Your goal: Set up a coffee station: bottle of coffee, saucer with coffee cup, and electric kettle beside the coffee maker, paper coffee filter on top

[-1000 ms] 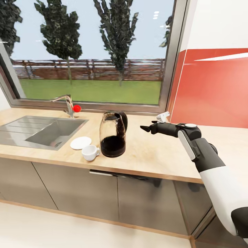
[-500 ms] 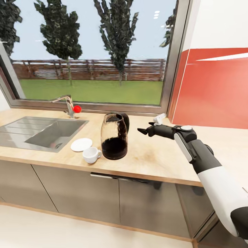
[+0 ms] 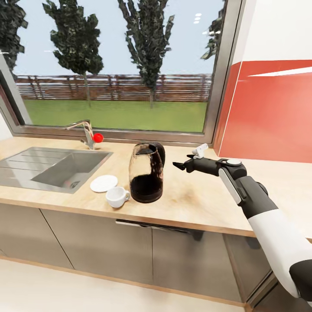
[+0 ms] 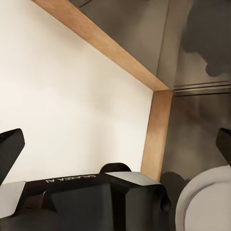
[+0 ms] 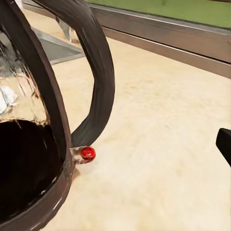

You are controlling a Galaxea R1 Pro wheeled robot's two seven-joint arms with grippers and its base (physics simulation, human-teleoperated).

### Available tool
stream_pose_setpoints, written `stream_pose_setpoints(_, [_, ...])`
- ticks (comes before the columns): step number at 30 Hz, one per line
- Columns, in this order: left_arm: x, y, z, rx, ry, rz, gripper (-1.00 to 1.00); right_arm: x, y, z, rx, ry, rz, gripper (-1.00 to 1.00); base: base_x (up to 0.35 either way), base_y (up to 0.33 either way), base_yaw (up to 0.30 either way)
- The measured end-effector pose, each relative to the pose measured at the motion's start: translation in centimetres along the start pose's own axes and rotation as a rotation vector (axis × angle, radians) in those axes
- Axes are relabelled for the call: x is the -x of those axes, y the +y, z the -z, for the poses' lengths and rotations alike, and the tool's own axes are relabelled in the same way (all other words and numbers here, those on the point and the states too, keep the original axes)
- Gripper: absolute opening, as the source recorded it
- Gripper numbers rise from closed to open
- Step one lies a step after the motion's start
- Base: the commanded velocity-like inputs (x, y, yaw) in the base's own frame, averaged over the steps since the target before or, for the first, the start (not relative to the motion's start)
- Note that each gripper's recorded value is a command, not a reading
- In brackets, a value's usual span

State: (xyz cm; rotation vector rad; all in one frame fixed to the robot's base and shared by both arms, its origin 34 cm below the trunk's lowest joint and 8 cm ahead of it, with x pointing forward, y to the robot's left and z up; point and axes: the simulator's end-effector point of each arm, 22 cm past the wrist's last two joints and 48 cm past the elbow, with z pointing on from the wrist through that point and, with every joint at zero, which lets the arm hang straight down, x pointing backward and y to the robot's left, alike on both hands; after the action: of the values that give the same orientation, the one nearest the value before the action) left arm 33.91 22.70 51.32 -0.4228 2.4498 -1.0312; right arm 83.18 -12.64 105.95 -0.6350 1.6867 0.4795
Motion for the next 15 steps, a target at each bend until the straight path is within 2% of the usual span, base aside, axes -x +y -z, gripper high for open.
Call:
stream_pose_setpoints(5, [0.03, -0.01, 0.00, 0.000, -0.001, 0.000, 1.00, 0.01, 0.01, 0.02, 0.000, 0.000, 0.000, 1.00, 0.129, 0.087, 0.000])
stream_pose_setpoints(15, [0.03, -0.01, -0.01, 0.000, 0.000, -0.001, 1.00, -0.18, -0.09, -0.03, -0.001, 0.003, -0.002, 1.00, 0.057, 0.055, 0.000])
